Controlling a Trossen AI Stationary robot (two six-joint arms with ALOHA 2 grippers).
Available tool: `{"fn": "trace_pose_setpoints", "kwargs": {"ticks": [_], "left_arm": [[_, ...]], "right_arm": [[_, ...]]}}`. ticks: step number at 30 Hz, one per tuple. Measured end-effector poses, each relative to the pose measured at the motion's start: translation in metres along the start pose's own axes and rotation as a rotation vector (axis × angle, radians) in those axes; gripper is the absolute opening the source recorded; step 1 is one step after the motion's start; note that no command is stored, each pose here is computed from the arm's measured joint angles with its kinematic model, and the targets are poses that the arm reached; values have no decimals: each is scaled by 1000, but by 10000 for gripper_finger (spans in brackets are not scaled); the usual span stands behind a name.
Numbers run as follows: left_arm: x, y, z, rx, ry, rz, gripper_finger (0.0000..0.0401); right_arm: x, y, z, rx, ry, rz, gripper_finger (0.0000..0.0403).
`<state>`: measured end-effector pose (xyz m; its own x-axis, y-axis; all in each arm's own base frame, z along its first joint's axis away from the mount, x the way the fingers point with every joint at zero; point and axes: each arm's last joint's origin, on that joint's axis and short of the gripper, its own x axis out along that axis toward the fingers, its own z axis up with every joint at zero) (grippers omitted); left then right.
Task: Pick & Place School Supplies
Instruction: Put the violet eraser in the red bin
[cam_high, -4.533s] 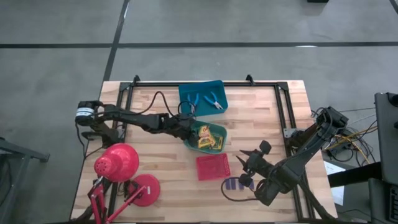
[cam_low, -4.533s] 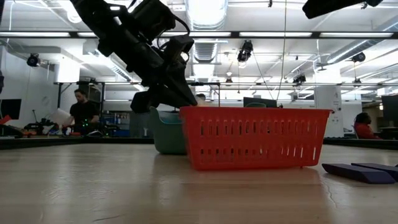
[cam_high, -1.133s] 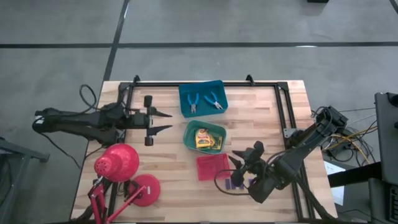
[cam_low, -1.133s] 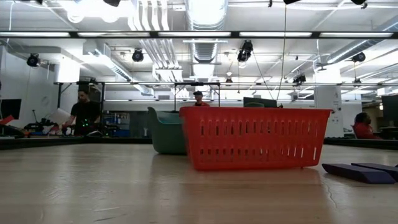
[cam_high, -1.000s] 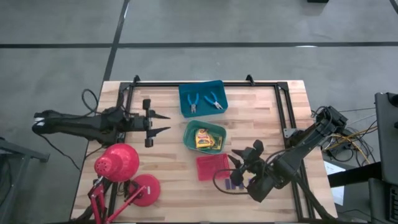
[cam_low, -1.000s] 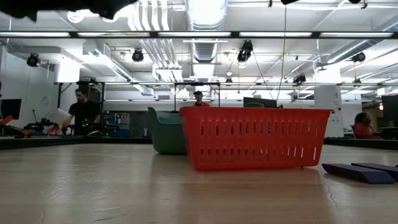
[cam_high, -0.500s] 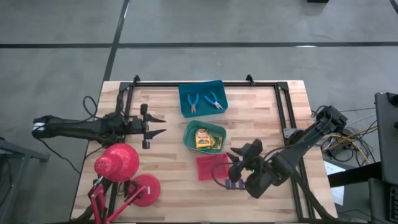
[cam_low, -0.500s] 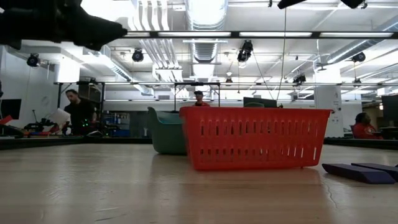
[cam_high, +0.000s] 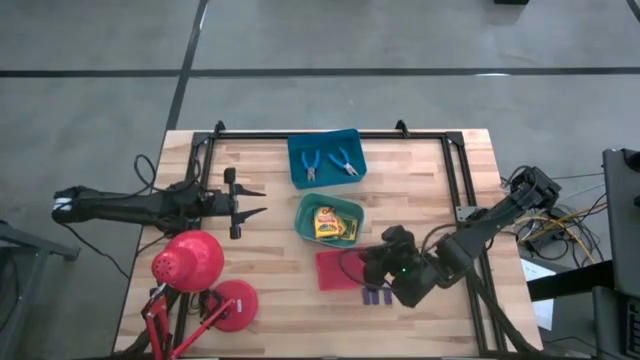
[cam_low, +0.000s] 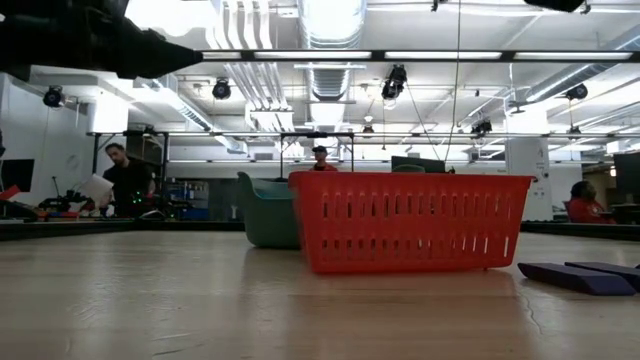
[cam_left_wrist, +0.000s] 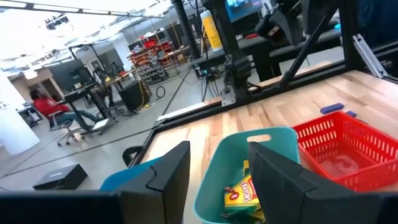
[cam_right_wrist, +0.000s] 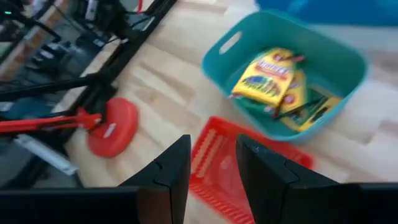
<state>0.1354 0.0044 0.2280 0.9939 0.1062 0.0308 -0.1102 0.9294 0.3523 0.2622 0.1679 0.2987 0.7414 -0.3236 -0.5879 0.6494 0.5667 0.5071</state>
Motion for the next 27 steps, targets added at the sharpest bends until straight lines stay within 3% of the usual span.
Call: {"fn": "trace_pose_setpoints", "kwargs": {"ticks": [5, 14, 23, 27], "left_arm": [[0, 0, 0, 1, 3, -1, 168], [0, 0, -1, 2, 10, -3, 168], [0, 0, -1, 2, 10, -3, 168], [0, 0, -1, 2, 10, -3, 168]], "right_arm": [[-16, 16, 19, 84, 4, 98, 123], [-45, 42, 50, -45, -34, 210, 105], [-47, 46, 64, -50, -75, 210, 85], [-46, 45, 63, 21, -68, 208, 77]]}}
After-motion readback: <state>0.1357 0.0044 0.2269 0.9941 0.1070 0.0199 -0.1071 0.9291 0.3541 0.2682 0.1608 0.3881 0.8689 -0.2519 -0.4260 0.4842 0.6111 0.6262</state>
